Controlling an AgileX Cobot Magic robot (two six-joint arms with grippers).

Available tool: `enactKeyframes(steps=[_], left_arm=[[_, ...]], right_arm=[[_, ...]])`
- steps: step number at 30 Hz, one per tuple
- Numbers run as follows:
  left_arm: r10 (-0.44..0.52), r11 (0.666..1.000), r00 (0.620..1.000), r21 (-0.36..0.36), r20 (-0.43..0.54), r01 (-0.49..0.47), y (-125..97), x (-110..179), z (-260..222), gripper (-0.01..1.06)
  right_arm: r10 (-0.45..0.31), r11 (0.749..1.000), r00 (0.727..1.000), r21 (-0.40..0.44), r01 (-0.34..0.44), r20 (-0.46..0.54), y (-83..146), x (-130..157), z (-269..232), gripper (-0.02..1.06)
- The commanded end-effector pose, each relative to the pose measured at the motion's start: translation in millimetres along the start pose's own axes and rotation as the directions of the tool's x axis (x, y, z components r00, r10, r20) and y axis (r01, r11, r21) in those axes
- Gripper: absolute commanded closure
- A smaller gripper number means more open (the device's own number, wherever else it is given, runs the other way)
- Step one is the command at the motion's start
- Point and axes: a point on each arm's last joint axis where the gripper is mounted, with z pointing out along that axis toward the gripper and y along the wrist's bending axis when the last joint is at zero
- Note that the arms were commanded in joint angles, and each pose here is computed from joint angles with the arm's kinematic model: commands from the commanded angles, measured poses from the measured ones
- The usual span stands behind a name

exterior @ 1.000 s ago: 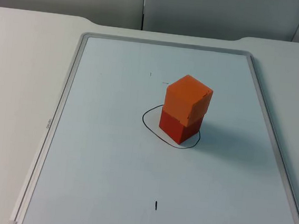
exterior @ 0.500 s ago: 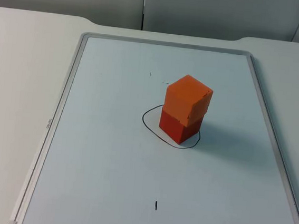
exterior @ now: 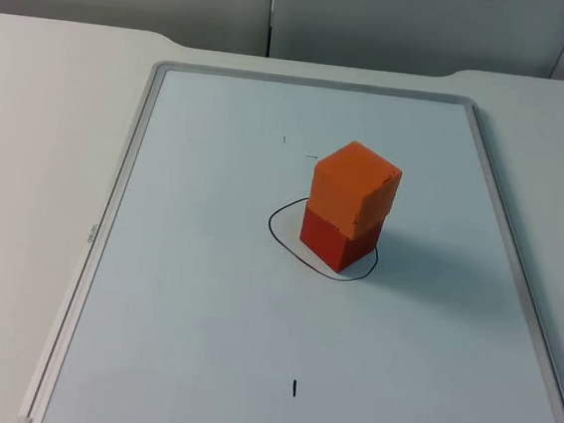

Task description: Pick up one cube with the left hand and another cube with the right hand. First place the cube in the right hand at the target position, then stack the cube in the left hand on top.

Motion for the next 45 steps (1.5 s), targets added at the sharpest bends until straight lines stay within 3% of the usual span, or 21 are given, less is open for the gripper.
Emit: enactKeyframes(steps=[1,9,17,30,32,35,45], left_arm=[[0.000,1.000,1.000,0.014,0.009,0.000,-1.0,0.6,1.3,0.00],[0.000,1.000,1.000,0.014,0.009,0.000,-1.0,0.6,1.3,0.00],[0.000,1.000,1.000,0.014,0.009,0.000,-1.0,0.6,1.3,0.00],[0.000,1.000,1.000,0.014,0.009,0.000,-1.0,0.6,1.3,0.00],[0.000,1.000,1.000,0.014,0.009,0.000,-1.0,0.6,1.3,0.00],[0.000,1.000,1.000,0.014,0.009,0.000,-1.0,0.6,1.3,0.00],[0.000,1.000,1.000,0.014,0.009,0.000,-1.0,0.6,1.3,0.00]], right_arm=[[0.002,1.000,1.000,-0.021,-0.002,-0.006,2.1,1.6,1.3,0.38],[-0.007,0.999,1.000,-0.043,0.006,-0.017,5.5,8.7,15.8,0.38],[0.020,1.000,0.999,0.002,-0.020,-0.032,1.6,10.9,17.8,0.38],[0.024,1.000,0.999,0.004,-0.024,-0.032,1.5,10.9,17.8,0.37],[0.024,1.000,0.999,0.004,-0.024,-0.032,1.5,10.9,17.8,0.25],[0.024,1.000,0.999,0.004,-0.024,-0.032,1.5,10.9,17.8,-0.01],[0.029,1.000,0.999,0.002,-0.029,-0.032,1.6,10.9,17.8,-0.01]])
